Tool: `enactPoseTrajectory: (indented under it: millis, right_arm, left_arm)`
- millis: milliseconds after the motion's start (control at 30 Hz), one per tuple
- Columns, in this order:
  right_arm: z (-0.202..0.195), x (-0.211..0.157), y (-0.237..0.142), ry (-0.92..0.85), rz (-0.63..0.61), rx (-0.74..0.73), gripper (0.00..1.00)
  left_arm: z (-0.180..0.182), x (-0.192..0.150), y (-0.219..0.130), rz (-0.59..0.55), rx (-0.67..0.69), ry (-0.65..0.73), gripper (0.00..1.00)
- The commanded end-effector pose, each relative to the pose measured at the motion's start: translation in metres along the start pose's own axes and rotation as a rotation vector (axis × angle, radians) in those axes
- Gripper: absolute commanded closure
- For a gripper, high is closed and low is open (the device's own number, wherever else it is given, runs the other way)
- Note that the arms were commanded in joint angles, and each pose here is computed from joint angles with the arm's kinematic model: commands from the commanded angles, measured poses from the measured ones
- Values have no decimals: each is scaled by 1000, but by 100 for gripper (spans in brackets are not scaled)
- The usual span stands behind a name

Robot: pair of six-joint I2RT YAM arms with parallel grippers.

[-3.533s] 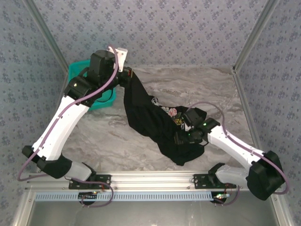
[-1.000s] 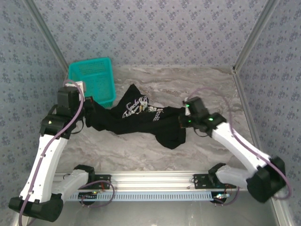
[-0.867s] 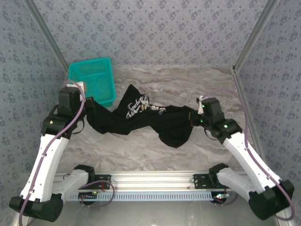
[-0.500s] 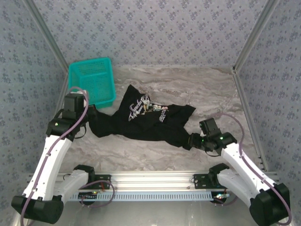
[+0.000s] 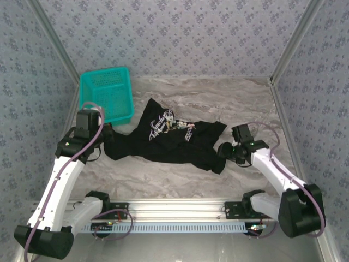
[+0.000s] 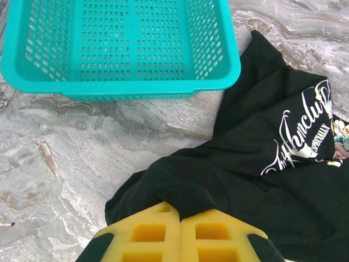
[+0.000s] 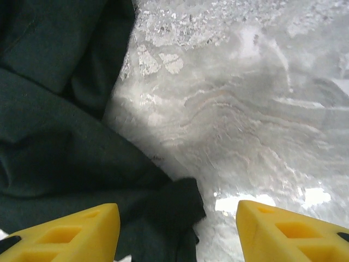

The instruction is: Fold the inside-out t-shirt

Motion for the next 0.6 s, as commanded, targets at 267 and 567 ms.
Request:
enactPoseTrajectory:
  millis: [267, 567]
  right_arm:
    - [21, 35, -1, -67, -93, 157, 99]
    - [20, 58, -108, -220, -521, 154, 100]
  left_arm:
    - [-7, 18, -6, -60, -46, -14, 100]
    - [9, 53, -37, -177, 9, -43, 100]
Point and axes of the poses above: each hand's point on the last joint's axis, 136 mm out from that joint toward the fingers, its own y axis out along the fingers, its own z axis along the line the jaws close on, x = y × z, the point moved 5 cm from there along -y, back along the fingers, and after that the axes turned 7 degrees about -y, right-handed, at the moved point
